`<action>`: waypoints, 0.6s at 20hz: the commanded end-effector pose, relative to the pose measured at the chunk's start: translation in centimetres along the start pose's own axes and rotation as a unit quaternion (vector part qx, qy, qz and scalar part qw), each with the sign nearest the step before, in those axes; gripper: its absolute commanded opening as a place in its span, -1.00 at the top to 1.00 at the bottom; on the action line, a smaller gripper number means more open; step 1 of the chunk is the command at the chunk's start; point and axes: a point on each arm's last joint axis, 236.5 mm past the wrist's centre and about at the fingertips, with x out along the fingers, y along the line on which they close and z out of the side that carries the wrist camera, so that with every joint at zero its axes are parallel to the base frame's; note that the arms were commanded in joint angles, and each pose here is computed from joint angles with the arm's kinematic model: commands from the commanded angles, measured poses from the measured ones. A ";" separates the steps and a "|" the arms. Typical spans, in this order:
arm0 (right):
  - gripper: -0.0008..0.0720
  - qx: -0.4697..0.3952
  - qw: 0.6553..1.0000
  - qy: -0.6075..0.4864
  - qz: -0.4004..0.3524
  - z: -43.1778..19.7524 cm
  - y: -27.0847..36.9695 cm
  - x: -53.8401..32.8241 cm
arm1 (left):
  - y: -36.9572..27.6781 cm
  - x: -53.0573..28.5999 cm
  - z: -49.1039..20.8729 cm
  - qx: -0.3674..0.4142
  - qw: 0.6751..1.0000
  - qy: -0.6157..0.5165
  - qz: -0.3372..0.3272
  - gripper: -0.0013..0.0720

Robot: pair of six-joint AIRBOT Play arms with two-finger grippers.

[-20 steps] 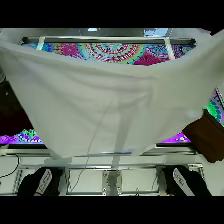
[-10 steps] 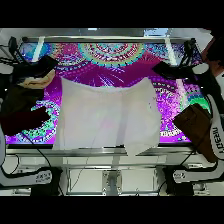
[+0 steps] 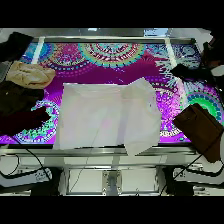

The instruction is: Fold the shirts.

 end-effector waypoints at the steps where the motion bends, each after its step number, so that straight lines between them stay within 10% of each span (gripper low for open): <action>1: -0.25 -0.005 0.983 0.180 -0.030 -10.1 -4.2 -5.9 | 3.3 -7.4 -4.8 0.074 0.985 0.121 0.094 -0.23; 12: -0.25 0.172 0.908 0.372 0.081 -32.8 0.9 -4.9 | 7.9 -14.9 -35.8 -0.159 0.927 0.287 0.179 -0.22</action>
